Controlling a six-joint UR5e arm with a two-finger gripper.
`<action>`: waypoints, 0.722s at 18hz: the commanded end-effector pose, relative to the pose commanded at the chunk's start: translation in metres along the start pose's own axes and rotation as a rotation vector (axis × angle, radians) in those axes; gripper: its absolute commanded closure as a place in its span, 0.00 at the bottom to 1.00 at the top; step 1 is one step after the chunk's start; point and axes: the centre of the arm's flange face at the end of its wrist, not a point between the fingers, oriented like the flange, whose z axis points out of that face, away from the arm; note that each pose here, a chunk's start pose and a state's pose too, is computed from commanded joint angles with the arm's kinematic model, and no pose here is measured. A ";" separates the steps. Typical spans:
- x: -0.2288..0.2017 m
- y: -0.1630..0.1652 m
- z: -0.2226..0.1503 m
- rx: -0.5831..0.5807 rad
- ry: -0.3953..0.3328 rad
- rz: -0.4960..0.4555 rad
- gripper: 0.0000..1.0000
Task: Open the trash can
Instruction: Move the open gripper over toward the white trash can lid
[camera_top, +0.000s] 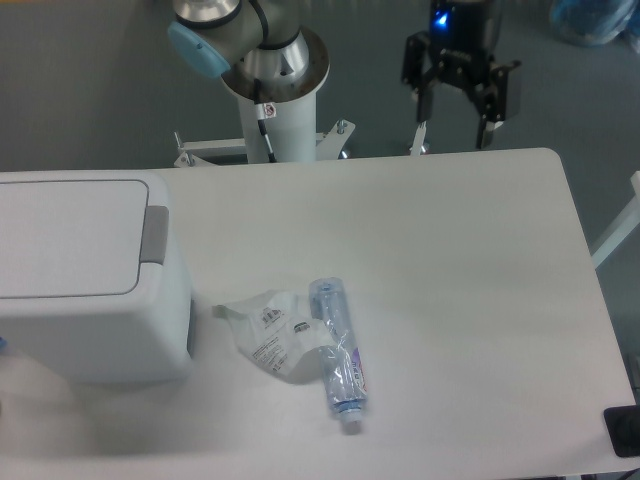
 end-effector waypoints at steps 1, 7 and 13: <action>0.004 -0.011 0.002 0.010 -0.005 -0.023 0.00; 0.027 -0.055 0.013 0.050 0.006 -0.259 0.00; 0.052 -0.110 0.025 0.181 0.047 -0.522 0.00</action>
